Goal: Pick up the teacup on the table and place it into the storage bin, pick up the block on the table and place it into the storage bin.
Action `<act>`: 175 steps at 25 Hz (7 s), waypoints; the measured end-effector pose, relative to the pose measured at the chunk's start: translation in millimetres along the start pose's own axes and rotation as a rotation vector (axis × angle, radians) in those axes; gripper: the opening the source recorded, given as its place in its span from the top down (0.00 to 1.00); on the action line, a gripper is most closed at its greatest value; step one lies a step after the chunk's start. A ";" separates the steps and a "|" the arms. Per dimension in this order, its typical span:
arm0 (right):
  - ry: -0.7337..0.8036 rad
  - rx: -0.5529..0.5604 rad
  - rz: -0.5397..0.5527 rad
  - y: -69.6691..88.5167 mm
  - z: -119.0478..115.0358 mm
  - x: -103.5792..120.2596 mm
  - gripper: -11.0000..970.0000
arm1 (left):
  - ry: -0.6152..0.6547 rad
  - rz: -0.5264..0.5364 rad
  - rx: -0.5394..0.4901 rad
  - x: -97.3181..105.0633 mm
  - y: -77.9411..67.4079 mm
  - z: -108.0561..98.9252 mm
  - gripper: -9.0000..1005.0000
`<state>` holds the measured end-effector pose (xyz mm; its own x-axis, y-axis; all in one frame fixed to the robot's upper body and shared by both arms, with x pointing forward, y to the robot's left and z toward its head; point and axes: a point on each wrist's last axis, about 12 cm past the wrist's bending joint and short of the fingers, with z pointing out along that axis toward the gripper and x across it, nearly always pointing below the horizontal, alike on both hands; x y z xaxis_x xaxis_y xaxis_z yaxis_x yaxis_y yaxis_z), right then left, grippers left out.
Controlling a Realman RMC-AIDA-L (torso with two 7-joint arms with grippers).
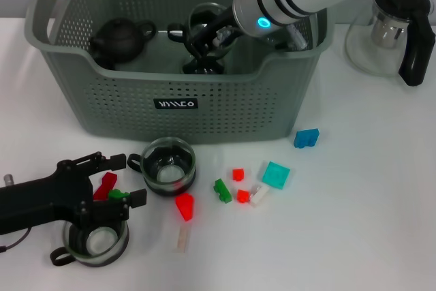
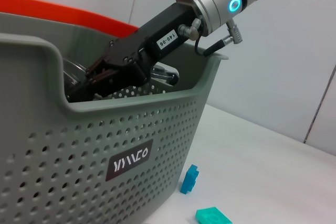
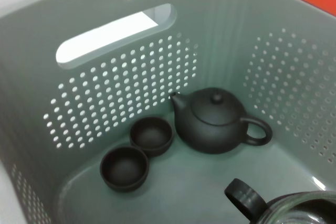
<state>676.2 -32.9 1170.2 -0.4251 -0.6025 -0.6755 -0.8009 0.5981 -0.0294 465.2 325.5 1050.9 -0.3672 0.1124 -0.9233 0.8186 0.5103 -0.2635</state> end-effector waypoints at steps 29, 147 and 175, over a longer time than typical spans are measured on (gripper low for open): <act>-0.049 -0.005 0.009 -2.9 -11.2 -14.9 0.55 | -0.003 -0.009 -0.006 0.7 0.0 -0.8 0.15; -0.545 -0.379 0.008 -21.2 -154.5 274.4 0.45 | 0.471 0.258 -0.344 -321.2 46.0 137.5 0.90; -0.552 -0.370 0.056 -20.4 -154.4 282.9 0.45 | 0.579 0.712 -0.488 -239.7 28.9 217.8 0.86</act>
<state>507.2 -297.1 1093.4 -0.2709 -0.1575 -0.9496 -0.9175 0.3406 0.2053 673.1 127.6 1203.8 -0.1305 0.8492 -0.5117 0.7084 0.4410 0.5511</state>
